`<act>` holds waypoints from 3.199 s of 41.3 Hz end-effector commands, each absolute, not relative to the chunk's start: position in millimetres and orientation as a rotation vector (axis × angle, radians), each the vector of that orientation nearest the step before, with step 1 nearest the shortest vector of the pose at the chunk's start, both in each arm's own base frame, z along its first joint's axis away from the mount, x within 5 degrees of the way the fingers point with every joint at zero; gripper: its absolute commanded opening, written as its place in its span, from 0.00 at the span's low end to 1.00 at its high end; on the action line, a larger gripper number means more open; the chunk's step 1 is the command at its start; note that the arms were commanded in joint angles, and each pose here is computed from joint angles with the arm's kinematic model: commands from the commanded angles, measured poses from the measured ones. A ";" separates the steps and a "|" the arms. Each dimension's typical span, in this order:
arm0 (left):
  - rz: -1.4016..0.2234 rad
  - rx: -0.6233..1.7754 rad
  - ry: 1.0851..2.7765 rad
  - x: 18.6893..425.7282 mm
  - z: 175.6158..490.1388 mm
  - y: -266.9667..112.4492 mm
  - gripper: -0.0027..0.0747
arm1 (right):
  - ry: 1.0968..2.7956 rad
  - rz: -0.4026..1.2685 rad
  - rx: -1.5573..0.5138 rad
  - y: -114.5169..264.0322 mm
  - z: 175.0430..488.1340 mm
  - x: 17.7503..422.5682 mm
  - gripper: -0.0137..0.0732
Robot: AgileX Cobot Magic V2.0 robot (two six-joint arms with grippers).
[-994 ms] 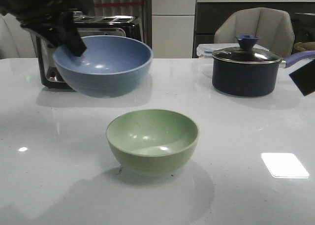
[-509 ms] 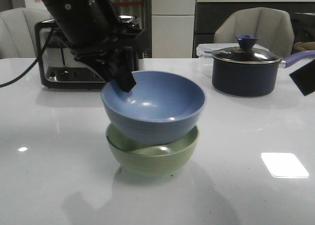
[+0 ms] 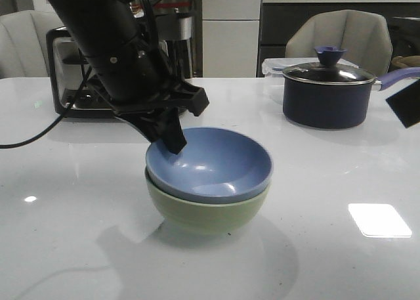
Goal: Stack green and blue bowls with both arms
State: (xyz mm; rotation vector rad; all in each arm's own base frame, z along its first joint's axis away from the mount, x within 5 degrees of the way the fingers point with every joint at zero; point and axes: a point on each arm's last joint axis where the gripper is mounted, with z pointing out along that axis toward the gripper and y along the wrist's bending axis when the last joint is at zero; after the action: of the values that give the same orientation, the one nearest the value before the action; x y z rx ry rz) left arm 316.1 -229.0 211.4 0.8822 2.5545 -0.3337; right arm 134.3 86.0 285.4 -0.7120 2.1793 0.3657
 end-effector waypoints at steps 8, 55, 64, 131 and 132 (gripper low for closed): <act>-0.365 0.848 2.441 318.8 239.0 -233.5 0.15 | 2.097 0.362 -0.690 87.1 298.8 138.8 0.65; -0.311 0.849 2.157 198.6 372.7 -135.4 0.54 | 2.097 0.362 -0.690 87.1 298.8 138.8 0.65; -0.324 0.821 2.072 142.9 372.4 -100.0 0.54 | 2.097 0.362 -0.690 87.1 298.8 138.8 0.65; -0.337 0.702 2.017 83.2 333.3 -57.8 0.15 | 2.101 0.362 -0.692 87.2 298.4 138.7 0.22; -0.338 0.700 2.011 82.3 332.3 -57.2 0.15 | 2.101 0.362 -0.692 87.2 298.4 138.7 0.22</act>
State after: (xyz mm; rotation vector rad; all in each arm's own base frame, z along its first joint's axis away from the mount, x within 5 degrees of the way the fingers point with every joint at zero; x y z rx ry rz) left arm 80.3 -55.5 318.3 0.7497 2.1139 -0.3028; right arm 134.2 86.0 284.8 -0.7151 2.1859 0.3657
